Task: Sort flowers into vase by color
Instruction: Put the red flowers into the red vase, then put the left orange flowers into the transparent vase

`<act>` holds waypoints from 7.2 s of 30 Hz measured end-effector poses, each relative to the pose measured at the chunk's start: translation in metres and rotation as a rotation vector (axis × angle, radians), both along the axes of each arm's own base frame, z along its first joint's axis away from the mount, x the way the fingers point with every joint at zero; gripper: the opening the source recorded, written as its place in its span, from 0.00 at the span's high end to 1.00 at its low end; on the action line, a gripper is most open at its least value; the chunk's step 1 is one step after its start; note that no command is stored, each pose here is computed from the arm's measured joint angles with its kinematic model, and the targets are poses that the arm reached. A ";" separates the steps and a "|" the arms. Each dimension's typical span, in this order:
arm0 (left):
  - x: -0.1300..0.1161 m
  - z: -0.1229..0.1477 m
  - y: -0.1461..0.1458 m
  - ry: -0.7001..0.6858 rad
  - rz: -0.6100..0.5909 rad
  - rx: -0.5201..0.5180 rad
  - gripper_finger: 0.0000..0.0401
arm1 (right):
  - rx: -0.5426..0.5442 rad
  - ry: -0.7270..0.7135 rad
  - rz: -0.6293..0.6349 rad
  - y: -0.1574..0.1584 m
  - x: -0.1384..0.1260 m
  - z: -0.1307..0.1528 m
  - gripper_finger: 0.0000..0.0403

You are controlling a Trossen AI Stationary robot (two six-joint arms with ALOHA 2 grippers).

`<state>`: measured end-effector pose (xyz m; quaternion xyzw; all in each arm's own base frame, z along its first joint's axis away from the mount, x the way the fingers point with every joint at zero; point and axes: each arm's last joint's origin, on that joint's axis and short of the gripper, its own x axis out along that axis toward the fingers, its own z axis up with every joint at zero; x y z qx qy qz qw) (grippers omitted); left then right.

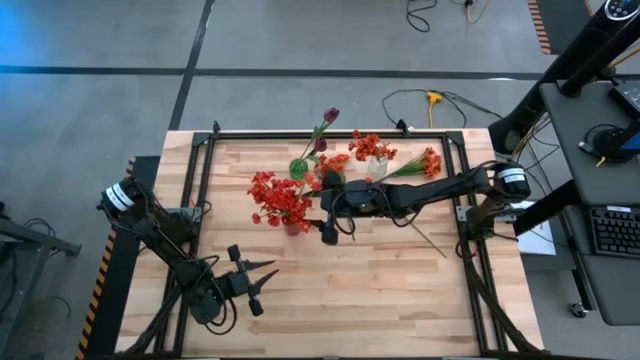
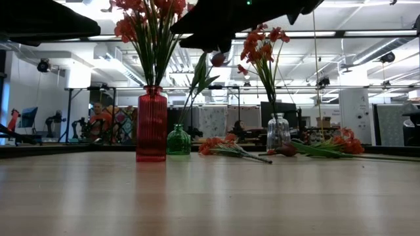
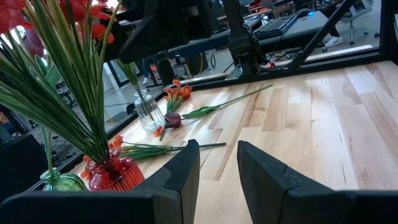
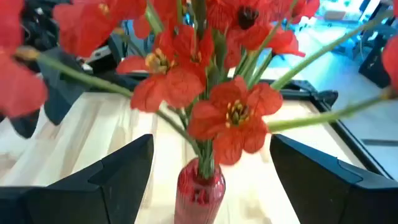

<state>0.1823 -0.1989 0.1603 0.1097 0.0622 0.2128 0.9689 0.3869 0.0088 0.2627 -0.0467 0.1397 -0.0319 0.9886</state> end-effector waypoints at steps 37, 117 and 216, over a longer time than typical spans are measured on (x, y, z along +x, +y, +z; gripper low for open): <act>0.003 0.000 0.003 -0.013 0.017 -0.025 0.77 | 0.401 0.841 -0.598 -0.008 -0.125 -0.005 0.25; 0.006 0.000 0.005 -0.009 0.030 -0.020 0.77 | 0.303 0.316 -0.820 -0.030 -0.050 -0.175 0.62; 0.094 0.102 -0.024 -0.270 -0.379 0.085 0.45 | -0.144 -0.657 0.269 0.174 -0.119 0.005 0.93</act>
